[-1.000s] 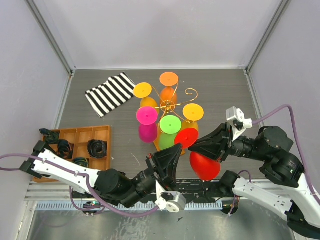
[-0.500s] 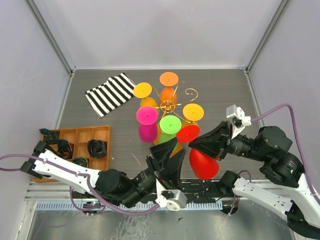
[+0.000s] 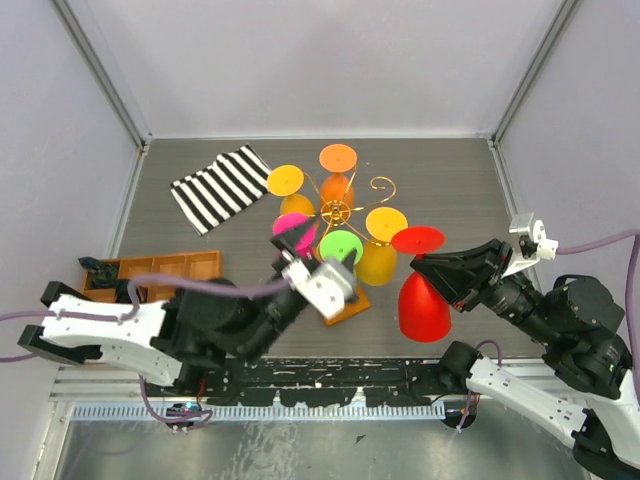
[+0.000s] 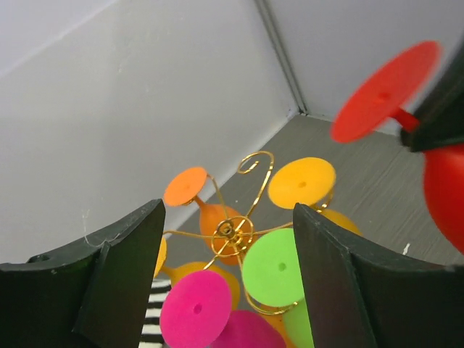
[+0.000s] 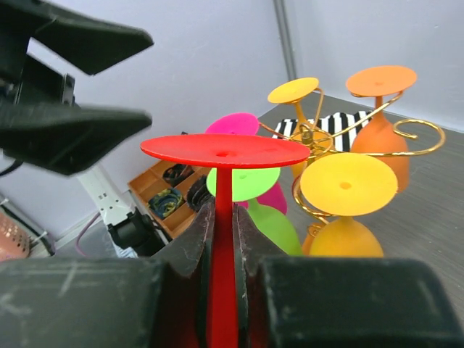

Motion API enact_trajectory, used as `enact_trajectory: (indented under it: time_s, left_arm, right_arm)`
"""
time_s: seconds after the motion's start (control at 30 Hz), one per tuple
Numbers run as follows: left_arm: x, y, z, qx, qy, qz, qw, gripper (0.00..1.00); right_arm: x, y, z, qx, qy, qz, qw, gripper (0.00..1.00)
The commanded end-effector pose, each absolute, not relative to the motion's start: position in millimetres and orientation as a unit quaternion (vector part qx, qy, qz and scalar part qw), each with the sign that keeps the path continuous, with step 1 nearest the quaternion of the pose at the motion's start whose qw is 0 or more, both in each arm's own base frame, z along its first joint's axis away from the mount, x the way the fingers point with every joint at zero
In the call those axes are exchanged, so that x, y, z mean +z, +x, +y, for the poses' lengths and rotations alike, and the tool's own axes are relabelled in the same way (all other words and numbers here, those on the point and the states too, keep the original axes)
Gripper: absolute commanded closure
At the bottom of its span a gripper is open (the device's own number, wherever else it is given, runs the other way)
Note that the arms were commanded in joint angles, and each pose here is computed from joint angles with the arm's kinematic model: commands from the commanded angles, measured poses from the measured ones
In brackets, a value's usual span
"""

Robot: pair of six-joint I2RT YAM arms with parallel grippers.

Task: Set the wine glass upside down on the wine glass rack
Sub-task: Adjust the wine glass.

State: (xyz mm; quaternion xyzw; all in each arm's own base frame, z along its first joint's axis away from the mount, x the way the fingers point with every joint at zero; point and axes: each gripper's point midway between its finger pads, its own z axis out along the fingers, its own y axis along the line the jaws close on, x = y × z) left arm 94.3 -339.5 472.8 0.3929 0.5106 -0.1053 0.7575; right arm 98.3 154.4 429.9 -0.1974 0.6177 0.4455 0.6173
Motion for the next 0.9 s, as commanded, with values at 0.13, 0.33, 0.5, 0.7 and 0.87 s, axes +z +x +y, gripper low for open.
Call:
enact_trajectory:
  time_s: [0.13, 0.33, 0.5, 0.7, 0.87]
  left_arm:
    - [448, 151, -313, -0.13, 0.276, 0.66, 0.686, 0.21]
    - [423, 179, -323, -0.11, 0.246, 0.721, 0.638, 0.21]
    - [407, 197, -334, -0.117, 0.24, 0.756, 0.598, 0.22]
    - [389, 213, -331, -0.1, 0.222, 0.785, 0.569, 0.28]
    - [382, 225, -326, -0.112, 0.189, 0.803, 0.554, 0.35]
  right_arm:
    - [434, 112, 145, 0.429, -0.154, 0.615, 0.643, 0.99]
    - [432, 112, 140, 0.428, -0.145, 0.614, 0.647, 0.99]
    - [427, 111, 135, 0.425, -0.135, 0.621, 0.645, 0.99]
    - [422, 111, 126, 0.42, -0.118, 0.624, 0.648, 0.99]
    - [421, 111, 123, 0.421, -0.109, 0.624, 0.649, 0.99]
